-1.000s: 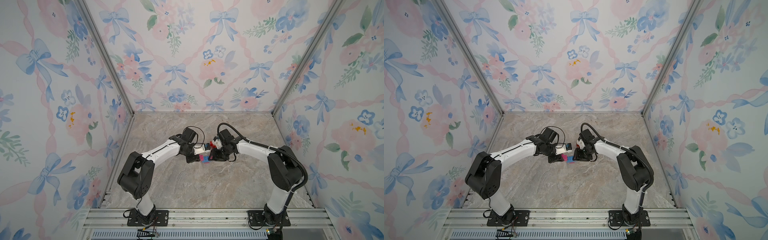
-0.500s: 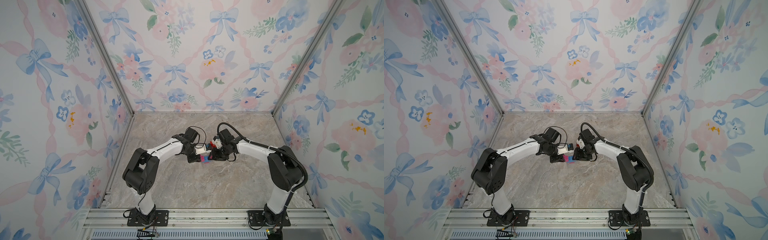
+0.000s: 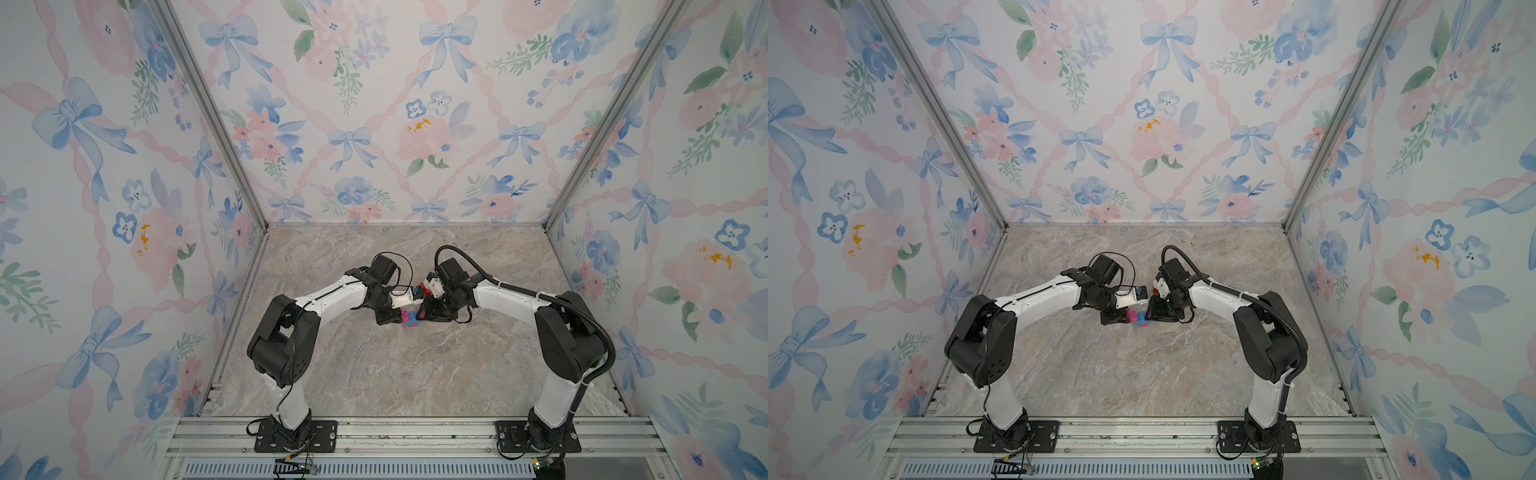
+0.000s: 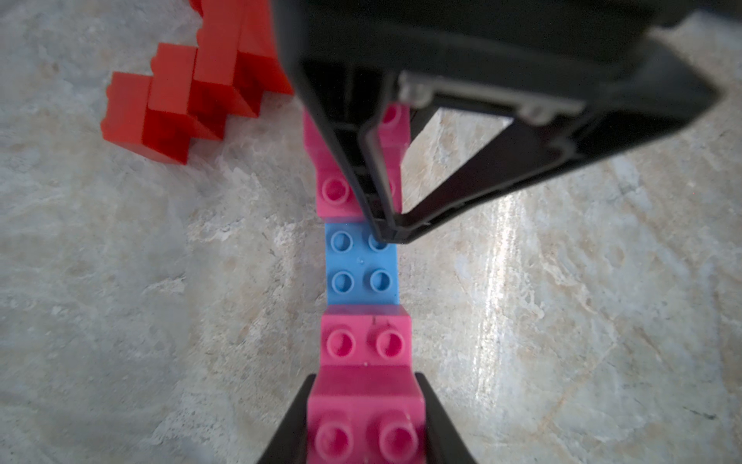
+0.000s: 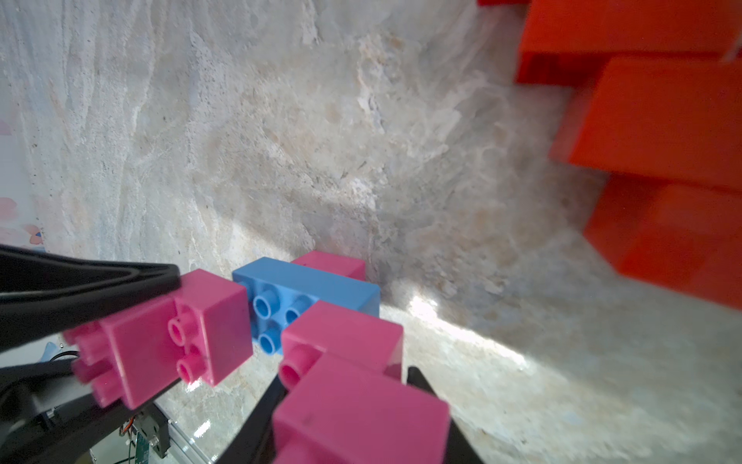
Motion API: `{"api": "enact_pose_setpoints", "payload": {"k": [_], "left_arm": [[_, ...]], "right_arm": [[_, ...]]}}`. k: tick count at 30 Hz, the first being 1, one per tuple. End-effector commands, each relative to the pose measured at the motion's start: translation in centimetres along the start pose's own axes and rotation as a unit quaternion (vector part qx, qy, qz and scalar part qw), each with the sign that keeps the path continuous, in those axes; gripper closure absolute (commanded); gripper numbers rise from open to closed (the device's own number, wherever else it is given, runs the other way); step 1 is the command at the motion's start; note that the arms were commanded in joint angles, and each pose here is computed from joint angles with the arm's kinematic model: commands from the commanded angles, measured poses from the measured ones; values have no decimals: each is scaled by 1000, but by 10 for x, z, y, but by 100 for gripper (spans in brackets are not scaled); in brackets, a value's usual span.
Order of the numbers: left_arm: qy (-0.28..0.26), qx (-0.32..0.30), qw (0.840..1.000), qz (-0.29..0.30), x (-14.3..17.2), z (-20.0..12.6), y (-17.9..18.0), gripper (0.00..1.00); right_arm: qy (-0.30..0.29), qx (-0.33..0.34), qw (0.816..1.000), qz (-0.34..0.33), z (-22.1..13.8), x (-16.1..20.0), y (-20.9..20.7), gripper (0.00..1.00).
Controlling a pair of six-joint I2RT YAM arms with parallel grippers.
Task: Assemble the letter v with lego
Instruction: Assemble the lego brick with the lego brick.
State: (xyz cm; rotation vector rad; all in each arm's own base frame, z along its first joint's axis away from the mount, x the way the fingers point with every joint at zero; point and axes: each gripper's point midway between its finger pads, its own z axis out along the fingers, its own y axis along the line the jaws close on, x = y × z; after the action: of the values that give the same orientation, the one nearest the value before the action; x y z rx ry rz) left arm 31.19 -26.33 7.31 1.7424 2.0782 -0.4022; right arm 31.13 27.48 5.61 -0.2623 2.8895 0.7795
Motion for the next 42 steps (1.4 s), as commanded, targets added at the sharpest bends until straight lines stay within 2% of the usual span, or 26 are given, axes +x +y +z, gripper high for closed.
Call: {"api": "enact_pose_setpoints", "payload": {"k": [1, 31, 36, 42], "left_arm": [[15, 1, 1000, -8, 8, 2, -4, 100], [27, 0, 999, -34, 14, 5, -13, 100], [19, -2, 1000, -21, 10, 2, -12, 100], [12, 11, 1000, 0, 10, 4, -18, 100]], "right_arm": [[2, -4, 1000, 0, -1, 3, -2, 56], [4, -5, 1000, 2, 9, 3, -1, 58], [1, -7, 1000, 0, 8, 2, 1, 51], [-2, -5, 1000, 3, 3, -2, -2, 51]]}}
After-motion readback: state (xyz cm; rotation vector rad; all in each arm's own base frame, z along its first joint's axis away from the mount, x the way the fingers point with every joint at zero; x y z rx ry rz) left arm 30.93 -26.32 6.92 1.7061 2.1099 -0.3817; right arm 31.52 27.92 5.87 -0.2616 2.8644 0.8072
